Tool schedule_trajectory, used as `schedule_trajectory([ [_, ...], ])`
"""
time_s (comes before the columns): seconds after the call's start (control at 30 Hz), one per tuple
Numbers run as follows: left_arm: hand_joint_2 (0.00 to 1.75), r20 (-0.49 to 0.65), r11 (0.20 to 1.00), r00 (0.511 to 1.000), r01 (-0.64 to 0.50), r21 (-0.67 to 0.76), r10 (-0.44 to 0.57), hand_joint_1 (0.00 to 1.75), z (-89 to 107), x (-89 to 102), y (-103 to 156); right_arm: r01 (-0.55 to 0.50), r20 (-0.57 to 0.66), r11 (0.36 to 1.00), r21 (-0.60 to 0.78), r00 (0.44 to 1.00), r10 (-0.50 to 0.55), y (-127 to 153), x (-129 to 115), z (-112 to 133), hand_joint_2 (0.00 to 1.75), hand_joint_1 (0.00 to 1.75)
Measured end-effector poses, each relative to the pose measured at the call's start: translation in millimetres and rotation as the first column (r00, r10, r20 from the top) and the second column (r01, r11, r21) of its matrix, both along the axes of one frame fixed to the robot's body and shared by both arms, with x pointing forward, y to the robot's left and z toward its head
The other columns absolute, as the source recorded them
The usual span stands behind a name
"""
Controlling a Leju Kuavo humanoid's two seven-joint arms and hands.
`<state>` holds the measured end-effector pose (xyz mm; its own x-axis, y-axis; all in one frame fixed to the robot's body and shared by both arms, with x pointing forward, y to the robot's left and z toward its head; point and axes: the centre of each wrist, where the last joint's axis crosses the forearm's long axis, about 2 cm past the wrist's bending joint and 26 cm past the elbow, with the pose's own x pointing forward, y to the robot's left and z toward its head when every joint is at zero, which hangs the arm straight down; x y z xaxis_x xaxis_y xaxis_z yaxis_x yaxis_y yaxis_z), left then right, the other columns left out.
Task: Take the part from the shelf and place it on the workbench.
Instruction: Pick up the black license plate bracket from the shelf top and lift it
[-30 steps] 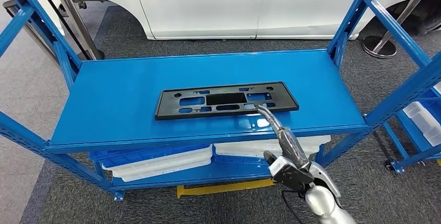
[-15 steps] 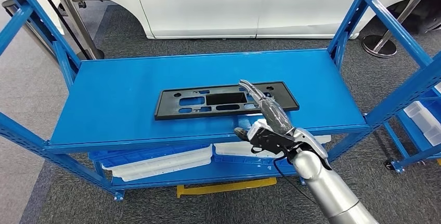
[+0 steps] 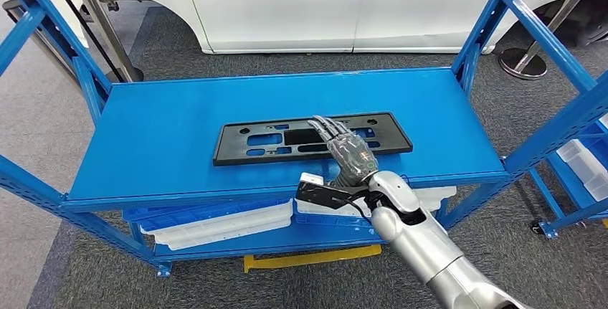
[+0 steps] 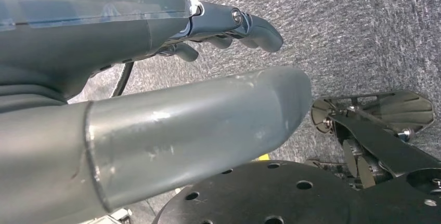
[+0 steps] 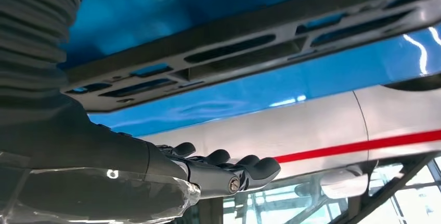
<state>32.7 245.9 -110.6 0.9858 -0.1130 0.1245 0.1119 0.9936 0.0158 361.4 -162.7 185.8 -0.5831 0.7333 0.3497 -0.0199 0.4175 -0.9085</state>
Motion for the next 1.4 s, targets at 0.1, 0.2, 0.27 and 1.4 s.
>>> schedule_trajectory([
  [0.1, 0.0, -0.001, 1.0, 1.0, 0.009, 0.0, -0.009, 0.0, 0.0, 0.1, 0, 0.015, 0.004, 0.999, -0.039, 1.0, -0.015, 7, 2, -8, 1.75, 0.0],
  [0.2, 0.0, -0.001, 1.0, 1.0, 0.014, 0.0, -0.014, 0.0, 0.0, 0.2, 0, 0.03, 0.01, 0.998, -0.061, 1.0, -0.03, 12, 3, -16, 1.75, 0.0],
  [0.27, 0.0, -0.001, 1.0, 1.0, 0.018, -0.001, -0.018, 0.0, 0.0, 0.3, 1, 0.046, 0.03, 0.996, -0.073, 0.999, -0.044, 13, 5, -20, 1.75, 0.0],
  [1.4, 0.0, -0.002, 0.996, 0.996, 0.092, 0.0, -0.092, 0.0, 0.1, 2.7, 2, 0.389, 0.26, 0.878, -0.278, 0.911, -0.321, -26, 41, -51, 1.75, 1.75],
])
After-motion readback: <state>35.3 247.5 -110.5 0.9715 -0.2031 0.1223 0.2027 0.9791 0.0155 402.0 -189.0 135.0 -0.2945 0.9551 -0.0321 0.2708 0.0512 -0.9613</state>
